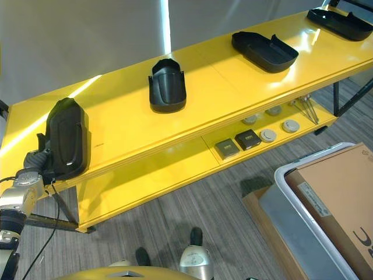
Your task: Move parts from the plastic box to the shelf.
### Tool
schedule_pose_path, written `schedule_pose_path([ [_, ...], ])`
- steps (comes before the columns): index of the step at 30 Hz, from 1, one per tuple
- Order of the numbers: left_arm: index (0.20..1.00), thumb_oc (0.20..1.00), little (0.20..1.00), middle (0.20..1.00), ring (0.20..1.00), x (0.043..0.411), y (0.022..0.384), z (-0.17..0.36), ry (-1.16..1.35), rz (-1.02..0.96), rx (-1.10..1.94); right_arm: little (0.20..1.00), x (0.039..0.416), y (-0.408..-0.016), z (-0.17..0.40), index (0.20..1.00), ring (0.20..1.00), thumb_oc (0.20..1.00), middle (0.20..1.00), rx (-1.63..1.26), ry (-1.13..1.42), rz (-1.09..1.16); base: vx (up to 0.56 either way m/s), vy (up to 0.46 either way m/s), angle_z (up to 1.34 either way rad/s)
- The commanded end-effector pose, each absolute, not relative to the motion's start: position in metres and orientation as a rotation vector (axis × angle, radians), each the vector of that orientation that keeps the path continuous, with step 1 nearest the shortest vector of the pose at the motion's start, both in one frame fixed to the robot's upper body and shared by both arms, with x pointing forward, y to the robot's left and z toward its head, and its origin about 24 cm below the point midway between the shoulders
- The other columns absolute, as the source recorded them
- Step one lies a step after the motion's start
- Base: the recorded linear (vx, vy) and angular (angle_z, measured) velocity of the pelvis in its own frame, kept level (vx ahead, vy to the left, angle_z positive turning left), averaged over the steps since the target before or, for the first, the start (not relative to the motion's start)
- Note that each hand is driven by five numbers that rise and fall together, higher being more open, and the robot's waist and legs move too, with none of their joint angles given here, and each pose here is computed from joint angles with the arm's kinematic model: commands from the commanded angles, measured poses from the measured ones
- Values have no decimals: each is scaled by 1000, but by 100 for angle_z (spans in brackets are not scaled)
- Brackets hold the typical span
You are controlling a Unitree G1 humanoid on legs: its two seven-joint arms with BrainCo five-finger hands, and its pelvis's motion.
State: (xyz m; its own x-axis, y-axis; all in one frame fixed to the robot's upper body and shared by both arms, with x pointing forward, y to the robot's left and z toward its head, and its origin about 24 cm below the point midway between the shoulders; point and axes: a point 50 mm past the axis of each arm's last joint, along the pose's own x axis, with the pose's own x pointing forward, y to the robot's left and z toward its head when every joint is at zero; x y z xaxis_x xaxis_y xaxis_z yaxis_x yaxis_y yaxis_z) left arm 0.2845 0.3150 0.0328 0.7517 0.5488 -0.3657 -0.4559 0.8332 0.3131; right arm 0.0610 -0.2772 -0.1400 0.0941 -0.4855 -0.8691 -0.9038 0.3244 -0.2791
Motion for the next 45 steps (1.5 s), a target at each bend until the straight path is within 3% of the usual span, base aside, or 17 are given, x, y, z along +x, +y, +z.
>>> schedule_pose_path([
  [1, 200, 200, 200, 200, 200, 309, 329, 73, 358, 640, 299, 1000, 58, -273, -142, 1000, 1000, 1000, 1000, -1356, 1559, 539, 0, 0, 0],
  [20, 200, 200, 200, 200, 200, 308, 345, 64, 461, 807, 361, 1000, 50, -268, -145, 1000, 1000, 1000, 1000, -1308, 1562, 534, 12, -12, -2],
  [35, 200, 200, 200, 200, 200, 321, 370, 107, 442, 820, 426, 1000, 51, -288, -142, 1000, 1000, 1000, 1000, -1221, 1576, 530, 19, -41, -1],
  [36, 526, 526, 526, 526, 526, 322, 371, 109, 443, 822, 443, 1000, 54, -290, -141, 1000, 1000, 1000, 1000, -1205, 1582, 526, 24, -52, 0],
  [37, 1000, 1000, 1000, 1000, 1000, 322, 372, 109, 449, 823, 444, 1000, 54, -290, -141, 1000, 1000, 1000, 1000, -1200, 1584, 527, 21, -38, 0],
  [45, 1000, 1000, 1000, 1000, 1000, 325, 372, 110, 461, 799, 450, 1000, 61, -291, -141, 1000, 1000, 1000, 1000, -1171, 1611, 540, 19, -6, 1],
])
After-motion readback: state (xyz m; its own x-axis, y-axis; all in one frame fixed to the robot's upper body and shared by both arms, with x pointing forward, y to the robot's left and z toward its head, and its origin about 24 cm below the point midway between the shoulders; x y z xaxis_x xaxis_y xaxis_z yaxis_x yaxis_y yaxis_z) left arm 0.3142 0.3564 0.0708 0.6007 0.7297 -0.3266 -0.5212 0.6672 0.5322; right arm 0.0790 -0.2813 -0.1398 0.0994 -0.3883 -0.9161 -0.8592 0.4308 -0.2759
